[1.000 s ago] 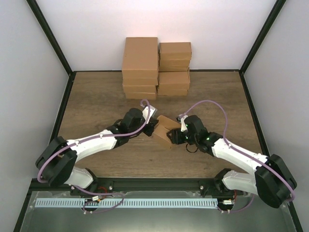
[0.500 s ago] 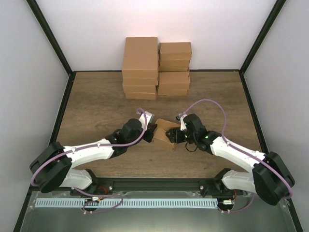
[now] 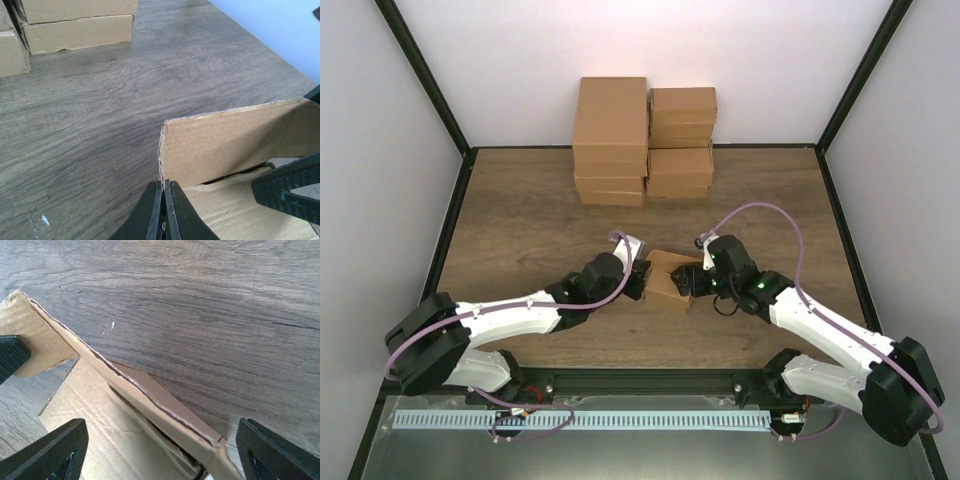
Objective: Fold the paper box
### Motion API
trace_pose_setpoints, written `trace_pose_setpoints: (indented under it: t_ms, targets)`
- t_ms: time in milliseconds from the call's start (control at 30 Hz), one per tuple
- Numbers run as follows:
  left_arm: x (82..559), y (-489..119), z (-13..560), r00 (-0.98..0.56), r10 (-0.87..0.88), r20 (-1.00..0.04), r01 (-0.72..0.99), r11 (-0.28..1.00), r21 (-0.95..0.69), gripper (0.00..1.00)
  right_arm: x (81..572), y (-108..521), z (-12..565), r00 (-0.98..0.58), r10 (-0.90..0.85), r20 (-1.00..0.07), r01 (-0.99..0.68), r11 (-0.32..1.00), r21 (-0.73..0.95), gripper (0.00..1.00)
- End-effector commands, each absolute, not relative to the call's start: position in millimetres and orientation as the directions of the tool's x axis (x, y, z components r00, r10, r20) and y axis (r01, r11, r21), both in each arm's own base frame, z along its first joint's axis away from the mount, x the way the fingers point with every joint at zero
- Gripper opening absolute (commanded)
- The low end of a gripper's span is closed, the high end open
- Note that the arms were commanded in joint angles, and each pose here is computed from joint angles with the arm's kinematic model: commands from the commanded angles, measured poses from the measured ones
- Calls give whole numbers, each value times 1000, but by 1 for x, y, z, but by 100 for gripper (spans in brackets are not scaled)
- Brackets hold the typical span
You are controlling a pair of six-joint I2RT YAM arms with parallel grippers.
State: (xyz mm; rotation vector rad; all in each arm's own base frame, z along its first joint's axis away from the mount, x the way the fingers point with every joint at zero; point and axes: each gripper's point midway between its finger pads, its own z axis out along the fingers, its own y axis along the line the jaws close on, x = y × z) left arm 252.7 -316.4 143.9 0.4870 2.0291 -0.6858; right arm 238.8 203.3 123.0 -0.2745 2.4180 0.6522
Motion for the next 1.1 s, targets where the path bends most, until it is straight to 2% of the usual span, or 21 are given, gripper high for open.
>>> trace_pose_setpoints:
  t_ms: [0, 433, 567, 733, 867, 1067]
  targets:
    - [245, -317, 128, -538, 132, -832, 566, 788, -241, 4, 244, 191, 150, -767, -39, -641, -323, 885, 334, 83]
    - [243, -329, 134, -508, 184, -842, 572, 802, -170, 4, 239, 176, 169, -796, -63, -603, -277, 922, 270, 68]
    - [241, -331, 134, -503, 199, -841, 572, 806, -152, 4, 236, 168, 169, -826, -50, -561, -227, 941, 250, 66]
    - [240, -333, 135, -499, 199, -844, 577, 803, -151, 4, 229, 164, 160, -867, -58, -494, -195, 953, 232, 57]
    - [239, -334, 135, -497, 200, -844, 579, 801, -151, 4, 226, 167, 165, -867, -54, -496, -206, 944, 259, 38]
    - [235, -337, 139, -496, 195, -846, 588, 792, -163, 4, 220, 170, 166, -874, -57, -484, -219, 933, 286, 19]
